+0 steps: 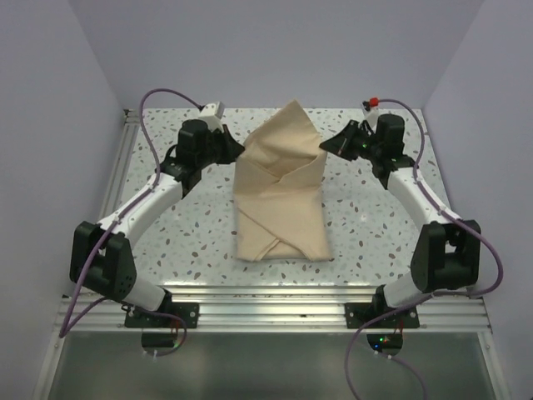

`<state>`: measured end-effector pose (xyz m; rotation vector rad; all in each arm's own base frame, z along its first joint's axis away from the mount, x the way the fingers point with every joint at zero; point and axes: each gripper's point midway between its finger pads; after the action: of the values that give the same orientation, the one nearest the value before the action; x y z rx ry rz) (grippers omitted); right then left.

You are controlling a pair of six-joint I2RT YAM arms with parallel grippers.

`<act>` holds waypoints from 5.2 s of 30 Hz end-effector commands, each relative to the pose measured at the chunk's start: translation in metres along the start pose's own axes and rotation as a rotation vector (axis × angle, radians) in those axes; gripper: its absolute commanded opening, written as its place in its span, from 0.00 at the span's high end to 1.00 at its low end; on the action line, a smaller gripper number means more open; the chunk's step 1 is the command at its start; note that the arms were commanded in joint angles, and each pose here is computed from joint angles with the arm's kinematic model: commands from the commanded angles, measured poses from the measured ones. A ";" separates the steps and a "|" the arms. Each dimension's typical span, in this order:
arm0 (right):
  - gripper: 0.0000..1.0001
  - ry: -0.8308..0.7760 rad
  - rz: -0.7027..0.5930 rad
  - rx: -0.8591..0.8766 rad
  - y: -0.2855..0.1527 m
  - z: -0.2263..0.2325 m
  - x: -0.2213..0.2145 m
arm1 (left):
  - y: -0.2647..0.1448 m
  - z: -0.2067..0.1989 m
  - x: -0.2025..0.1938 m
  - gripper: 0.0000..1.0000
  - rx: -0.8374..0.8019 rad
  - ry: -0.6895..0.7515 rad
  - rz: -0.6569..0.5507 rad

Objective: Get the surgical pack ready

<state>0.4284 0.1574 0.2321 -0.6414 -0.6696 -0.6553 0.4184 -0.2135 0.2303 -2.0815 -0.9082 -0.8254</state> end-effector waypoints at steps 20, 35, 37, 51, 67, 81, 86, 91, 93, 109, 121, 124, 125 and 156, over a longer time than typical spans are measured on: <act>1.00 -0.044 0.135 -0.114 -0.080 -0.006 -0.096 | -0.082 0.007 -0.119 1.00 0.011 -0.030 0.196; 1.00 0.110 0.236 -0.204 -0.113 -0.037 -0.197 | -0.113 0.033 -0.215 1.00 0.098 -0.090 0.352; 1.00 0.130 0.250 -0.222 -0.114 -0.044 -0.211 | -0.114 0.039 -0.224 1.00 0.120 -0.096 0.367; 0.98 0.200 0.307 -0.246 -0.119 -0.056 -0.262 | -0.108 0.091 -0.264 0.96 0.293 -0.113 0.361; 0.45 0.028 0.277 -0.317 -0.132 -0.039 -0.233 | -0.131 0.087 -0.198 0.48 0.354 -0.118 0.119; 0.36 -0.056 0.415 -0.269 -0.134 -0.002 -0.258 | -0.159 0.055 -0.224 0.39 0.289 -0.126 0.309; 0.35 -0.042 0.445 -0.245 -0.136 0.003 -0.276 | -0.168 0.041 -0.245 0.39 0.237 -0.166 0.359; 0.35 -0.046 0.470 -0.249 -0.131 0.002 -0.296 | -0.169 0.039 -0.263 0.39 0.228 -0.200 0.381; 0.35 -0.035 0.474 -0.248 -0.127 0.001 -0.302 | -0.163 0.044 -0.273 0.39 0.221 -0.214 0.383; 0.54 -0.134 0.422 -0.315 -0.074 -0.009 -0.280 | -0.096 0.056 -0.247 0.65 0.241 -0.152 0.152; 0.52 -0.108 0.312 -0.355 -0.054 -0.031 -0.227 | -0.037 0.068 -0.168 0.66 0.244 -0.097 -0.026; 0.50 -0.109 0.325 -0.337 -0.066 -0.025 -0.234 | -0.039 0.065 -0.163 0.59 0.231 -0.087 -0.020; 0.47 -0.120 0.338 -0.320 -0.070 -0.019 -0.241 | -0.041 0.064 -0.163 0.57 0.233 -0.080 -0.008; 0.44 -0.831 0.275 -0.071 -0.028 0.085 -0.142 | -0.099 0.000 -0.269 0.85 -0.082 -0.567 0.216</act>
<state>0.2768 0.2367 0.1679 -1.0816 -1.1360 -0.1293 0.1793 -0.2281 0.0206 -2.2964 -0.8151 -0.1655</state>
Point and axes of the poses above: each gripper's point midway between its finger pads, its own y axis out along the fingers, its own z axis along the line the jaws close on, x = y × z, and after that the axes turned 7 degrees about -y, right-handed
